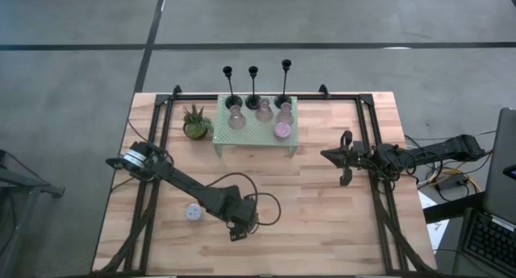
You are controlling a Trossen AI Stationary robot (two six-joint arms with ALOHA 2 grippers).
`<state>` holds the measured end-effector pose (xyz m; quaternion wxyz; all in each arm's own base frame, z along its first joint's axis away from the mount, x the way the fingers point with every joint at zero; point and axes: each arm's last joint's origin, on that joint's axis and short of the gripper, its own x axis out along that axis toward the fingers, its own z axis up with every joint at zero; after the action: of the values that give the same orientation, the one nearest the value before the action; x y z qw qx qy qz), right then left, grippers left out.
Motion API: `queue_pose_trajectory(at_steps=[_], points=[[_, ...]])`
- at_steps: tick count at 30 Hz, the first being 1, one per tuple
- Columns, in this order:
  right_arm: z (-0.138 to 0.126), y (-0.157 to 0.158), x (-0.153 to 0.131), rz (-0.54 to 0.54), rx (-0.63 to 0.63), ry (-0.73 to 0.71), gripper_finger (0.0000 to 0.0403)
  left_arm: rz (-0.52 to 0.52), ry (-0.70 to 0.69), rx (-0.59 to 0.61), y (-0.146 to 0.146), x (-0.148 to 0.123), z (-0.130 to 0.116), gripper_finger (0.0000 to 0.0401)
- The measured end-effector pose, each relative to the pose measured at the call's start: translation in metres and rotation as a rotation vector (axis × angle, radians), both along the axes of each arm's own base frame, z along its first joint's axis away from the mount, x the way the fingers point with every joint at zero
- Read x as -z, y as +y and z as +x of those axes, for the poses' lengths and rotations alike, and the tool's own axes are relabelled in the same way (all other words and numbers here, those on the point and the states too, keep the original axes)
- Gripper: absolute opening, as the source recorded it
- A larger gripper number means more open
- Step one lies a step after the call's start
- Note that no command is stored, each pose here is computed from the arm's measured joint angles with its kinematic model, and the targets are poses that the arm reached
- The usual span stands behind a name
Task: Pick & Place candle stick holders
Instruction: Put the blue scented candle on the shelf
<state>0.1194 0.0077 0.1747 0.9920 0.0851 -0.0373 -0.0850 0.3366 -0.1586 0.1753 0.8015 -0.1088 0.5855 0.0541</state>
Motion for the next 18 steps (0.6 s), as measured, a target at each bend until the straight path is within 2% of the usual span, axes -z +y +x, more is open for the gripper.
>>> queue_pose_trajectory(at_steps=[3,9,18], points=[[0.0,0.0,0.0,0.0,0.0,0.0,0.0008,0.006,0.011,0.0,0.0009,0.0025,-0.0018,0.0367],[0.0,0.0,0.0,0.0,0.0,0.0,0.0008,0.025,-0.053,-0.006,0.0006,0.0007,0.0033,0.036],[0.0,0.0,0.0,0.0,0.0,0.0,0.0008,0.031,-0.053,-0.01,0.002,0.0012,0.0035,0.03]])
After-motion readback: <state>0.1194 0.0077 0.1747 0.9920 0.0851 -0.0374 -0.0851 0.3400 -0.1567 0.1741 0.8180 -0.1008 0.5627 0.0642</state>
